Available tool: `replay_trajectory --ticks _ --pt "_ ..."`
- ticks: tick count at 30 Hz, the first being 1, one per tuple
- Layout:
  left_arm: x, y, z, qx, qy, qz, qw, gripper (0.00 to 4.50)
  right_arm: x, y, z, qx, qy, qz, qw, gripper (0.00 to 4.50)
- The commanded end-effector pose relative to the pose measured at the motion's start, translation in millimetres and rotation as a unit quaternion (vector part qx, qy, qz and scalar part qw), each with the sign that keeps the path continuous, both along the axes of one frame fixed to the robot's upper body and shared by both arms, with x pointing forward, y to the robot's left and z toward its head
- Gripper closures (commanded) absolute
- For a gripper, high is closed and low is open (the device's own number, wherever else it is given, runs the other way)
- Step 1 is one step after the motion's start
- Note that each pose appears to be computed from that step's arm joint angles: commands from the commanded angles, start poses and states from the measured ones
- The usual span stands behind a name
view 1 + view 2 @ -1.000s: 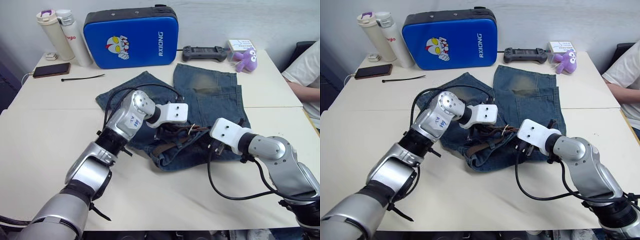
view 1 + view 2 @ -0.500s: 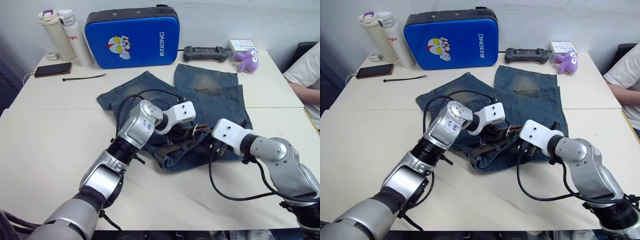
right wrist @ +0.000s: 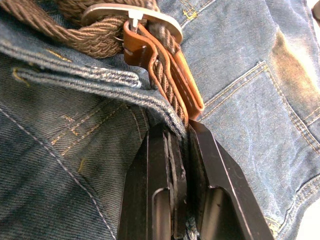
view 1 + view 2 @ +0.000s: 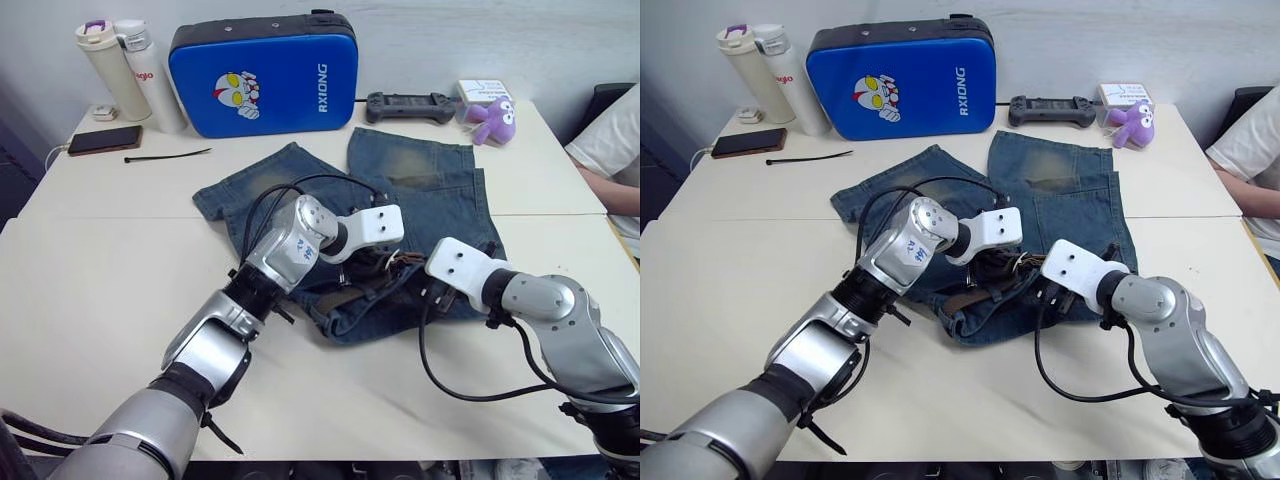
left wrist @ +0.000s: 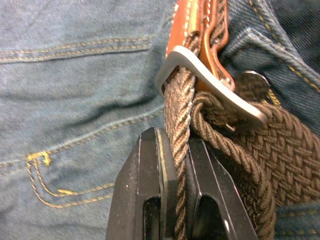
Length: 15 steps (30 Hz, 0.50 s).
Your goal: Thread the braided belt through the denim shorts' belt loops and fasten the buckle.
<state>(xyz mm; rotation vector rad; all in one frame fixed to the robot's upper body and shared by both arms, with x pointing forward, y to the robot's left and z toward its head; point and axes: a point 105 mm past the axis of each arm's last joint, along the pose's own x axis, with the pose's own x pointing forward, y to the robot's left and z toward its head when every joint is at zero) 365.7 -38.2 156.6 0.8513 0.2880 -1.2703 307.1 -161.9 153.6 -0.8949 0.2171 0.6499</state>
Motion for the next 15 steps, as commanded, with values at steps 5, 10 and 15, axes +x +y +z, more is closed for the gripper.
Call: replay_trajectory --ticks 5,10,15 --pt "-30.3 -53.7 36.7 -0.104 0.027 -0.069 0.992 3.57 -15.7 36.2 8.3 0.020 -0.009 0.086 0.996 4.50" --pt "-37.2 -51.8 39.4 -0.112 0.054 -0.074 0.990 1.81 -15.0 34.8 6.3 0.019 -0.005 0.084 0.996 4.50" --pt "-42.1 -35.2 55.9 -0.126 0.087 -0.077 0.985 0.06 -14.0 30.3 3.2 0.012 0.002 0.076 0.997 4.50"
